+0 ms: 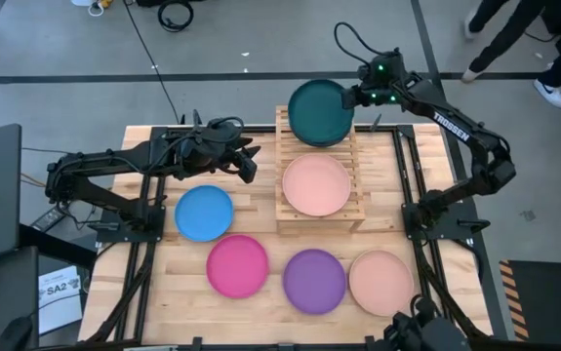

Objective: Place and stack plates onto a shelf
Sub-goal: Stack the dark green plate on top of the black plate

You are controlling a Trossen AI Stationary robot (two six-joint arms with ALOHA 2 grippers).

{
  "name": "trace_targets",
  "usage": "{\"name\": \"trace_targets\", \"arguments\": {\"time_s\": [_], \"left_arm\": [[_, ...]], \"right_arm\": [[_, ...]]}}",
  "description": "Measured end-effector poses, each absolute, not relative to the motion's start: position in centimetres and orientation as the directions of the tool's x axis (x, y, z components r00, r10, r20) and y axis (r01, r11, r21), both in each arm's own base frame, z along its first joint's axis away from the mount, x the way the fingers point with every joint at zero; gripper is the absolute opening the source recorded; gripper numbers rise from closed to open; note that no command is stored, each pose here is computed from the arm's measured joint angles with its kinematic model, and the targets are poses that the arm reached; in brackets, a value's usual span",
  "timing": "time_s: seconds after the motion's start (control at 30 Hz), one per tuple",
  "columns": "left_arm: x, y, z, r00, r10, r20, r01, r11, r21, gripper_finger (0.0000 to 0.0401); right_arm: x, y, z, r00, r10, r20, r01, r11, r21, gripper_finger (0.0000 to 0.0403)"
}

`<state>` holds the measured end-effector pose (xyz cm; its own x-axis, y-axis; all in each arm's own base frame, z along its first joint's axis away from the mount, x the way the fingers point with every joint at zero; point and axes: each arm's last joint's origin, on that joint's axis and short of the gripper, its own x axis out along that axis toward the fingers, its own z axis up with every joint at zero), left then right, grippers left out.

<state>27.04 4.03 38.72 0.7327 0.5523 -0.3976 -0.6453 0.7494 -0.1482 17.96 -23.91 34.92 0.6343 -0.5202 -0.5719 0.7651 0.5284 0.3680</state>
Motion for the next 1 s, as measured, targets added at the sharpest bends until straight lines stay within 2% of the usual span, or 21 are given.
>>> {"name": "trace_targets", "arguments": {"time_s": [0.33, 0.8, 1.0], "left_arm": [[27.0, 4.0, 38.7, 0.733, 0.552, -0.398, -0.645, 0.750, -0.148, 0.0158], [27.0, 4.0, 38.7, 0.733, 0.552, -0.397, -0.645, 0.750, -0.148, 0.0158], [27.0, 4.0, 38.7, 0.733, 0.552, -0.398, -0.645, 0.750, -0.148, 0.0158]], "right_arm": [[18.5, -24.9, 33.4, 0.613, -0.495, -0.615, 0.779, 0.508, 0.368, 0.0027], [18.4, -24.9, 33.4, 0.610, -0.497, -0.618, 0.782, 0.505, 0.365, 0.0040], [18.4, -24.9, 33.4, 0.610, -0.496, -0.618, 0.782, 0.506, 0.365, 0.0064]]}}
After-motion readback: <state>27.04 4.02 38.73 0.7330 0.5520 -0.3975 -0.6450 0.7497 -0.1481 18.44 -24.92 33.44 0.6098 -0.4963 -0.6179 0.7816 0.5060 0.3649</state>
